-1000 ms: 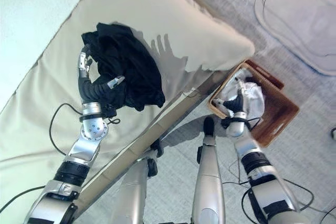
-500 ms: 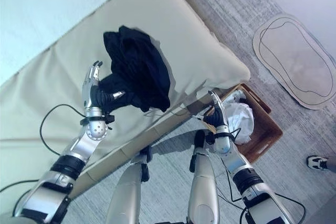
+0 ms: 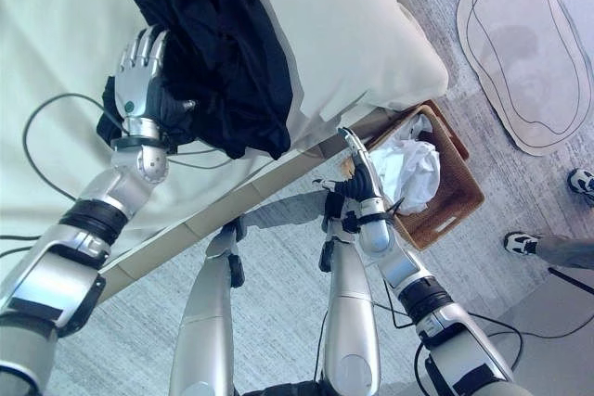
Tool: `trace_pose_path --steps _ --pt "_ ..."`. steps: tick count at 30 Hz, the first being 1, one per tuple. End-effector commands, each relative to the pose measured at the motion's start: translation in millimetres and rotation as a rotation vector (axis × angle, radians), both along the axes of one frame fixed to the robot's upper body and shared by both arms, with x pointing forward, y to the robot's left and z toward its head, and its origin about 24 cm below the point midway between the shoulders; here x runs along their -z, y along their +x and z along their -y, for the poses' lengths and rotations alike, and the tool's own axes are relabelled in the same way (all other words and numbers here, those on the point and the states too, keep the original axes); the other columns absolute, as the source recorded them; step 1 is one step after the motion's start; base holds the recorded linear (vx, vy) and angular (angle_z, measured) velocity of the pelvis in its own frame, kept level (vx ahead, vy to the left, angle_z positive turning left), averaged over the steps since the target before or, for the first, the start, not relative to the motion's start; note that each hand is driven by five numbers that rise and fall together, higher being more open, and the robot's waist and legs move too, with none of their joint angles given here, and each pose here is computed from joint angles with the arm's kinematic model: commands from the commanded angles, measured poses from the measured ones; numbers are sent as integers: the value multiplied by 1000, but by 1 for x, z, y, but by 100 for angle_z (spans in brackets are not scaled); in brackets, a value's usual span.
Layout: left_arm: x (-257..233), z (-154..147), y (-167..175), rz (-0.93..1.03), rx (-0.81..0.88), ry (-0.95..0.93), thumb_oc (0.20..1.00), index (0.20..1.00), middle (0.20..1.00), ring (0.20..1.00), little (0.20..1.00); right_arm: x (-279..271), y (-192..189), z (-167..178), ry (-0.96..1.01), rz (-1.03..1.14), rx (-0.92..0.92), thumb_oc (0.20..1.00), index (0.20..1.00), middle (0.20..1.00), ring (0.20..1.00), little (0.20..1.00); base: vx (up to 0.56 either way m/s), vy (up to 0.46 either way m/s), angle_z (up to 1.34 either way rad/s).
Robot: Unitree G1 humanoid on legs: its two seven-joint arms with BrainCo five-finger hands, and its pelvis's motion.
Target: Pick up clothes into the bucket
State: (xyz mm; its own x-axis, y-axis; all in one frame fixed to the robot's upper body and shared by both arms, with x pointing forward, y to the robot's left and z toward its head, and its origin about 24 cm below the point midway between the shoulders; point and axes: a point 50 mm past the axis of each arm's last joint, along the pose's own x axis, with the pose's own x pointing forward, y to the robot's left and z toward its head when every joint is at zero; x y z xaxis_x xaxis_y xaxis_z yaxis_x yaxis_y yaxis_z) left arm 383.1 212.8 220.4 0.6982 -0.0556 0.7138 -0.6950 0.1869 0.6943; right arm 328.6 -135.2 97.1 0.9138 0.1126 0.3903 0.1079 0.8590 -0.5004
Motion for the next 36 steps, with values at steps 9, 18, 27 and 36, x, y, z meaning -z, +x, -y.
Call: trace_pose_path --steps 9,18,27,36 --pt "-41 20 -1 162 19 185 1000 1000 1000 1000 1000 -26 -9 3 48 153 -37 1000 1000 1000 1000 1000 -4 6 1" --pt "-33 23 23 -50 -106 411 1000 1000 1000 1000 1000 -36 -6 8 40 192 -22 1000 1000 1000 1000 1000 11 33 -7" --pt "-18 19 28 -217 -111 448 200 200 200 200 200 -29 -5 20 36 147 21 1000 1000 1000 1000 1000 -6 5 -2" --pt "19 10 20 -277 -82 376 200 200 200 200 200 -20 -3 22 40 109 43 1000 1000 1000 1000 1000 1 -4 0"
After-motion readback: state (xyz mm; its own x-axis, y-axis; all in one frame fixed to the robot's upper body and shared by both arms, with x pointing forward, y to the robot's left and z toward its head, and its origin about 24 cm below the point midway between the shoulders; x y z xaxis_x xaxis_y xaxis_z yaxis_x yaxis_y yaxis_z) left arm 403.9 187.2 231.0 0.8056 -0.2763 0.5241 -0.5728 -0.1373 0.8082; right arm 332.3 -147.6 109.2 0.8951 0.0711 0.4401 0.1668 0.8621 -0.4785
